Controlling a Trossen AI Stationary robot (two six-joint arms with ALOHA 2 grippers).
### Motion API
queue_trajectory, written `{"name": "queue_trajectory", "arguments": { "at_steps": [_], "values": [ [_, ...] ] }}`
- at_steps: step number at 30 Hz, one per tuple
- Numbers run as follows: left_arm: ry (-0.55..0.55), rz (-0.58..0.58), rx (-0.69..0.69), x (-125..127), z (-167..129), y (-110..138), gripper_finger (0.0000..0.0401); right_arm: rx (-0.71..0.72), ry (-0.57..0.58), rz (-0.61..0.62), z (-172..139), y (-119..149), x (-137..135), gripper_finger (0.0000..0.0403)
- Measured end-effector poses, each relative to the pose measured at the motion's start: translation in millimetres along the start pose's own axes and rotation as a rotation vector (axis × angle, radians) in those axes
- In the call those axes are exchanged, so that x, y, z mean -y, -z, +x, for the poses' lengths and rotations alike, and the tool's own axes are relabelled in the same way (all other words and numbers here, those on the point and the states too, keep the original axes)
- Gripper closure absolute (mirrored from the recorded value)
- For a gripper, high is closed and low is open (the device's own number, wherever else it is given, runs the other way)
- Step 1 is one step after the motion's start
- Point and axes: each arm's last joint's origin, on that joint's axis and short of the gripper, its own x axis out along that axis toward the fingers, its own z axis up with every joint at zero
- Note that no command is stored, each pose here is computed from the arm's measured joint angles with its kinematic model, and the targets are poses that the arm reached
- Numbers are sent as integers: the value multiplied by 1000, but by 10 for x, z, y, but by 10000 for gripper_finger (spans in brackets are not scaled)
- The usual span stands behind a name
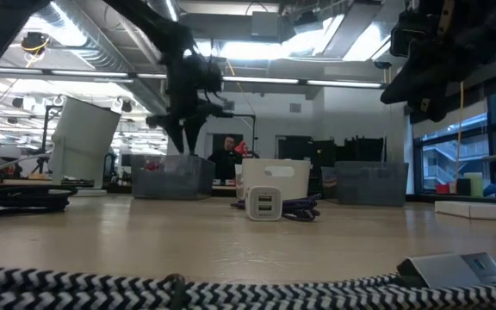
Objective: Pick and place items into bin
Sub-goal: Put the right white card reader box into the white bin
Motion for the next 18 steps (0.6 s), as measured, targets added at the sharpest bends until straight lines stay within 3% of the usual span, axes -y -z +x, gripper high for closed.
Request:
{"name": "queue_trajectory", "arguments": {
  "at_steps": [6, 11, 18],
  "values": [
    [62, 5, 254, 73, -733, 180, 280, -9, 7, -4, 0, 8, 7, 398],
    [104, 88, 487, 312, -1341, 567, 308, -9, 6, -7, 0, 8, 6, 398],
    [170, 125, 663, 771, -1686, 1100, 374, -10, 6, -59, 0, 8, 8, 398]
  ]
}}
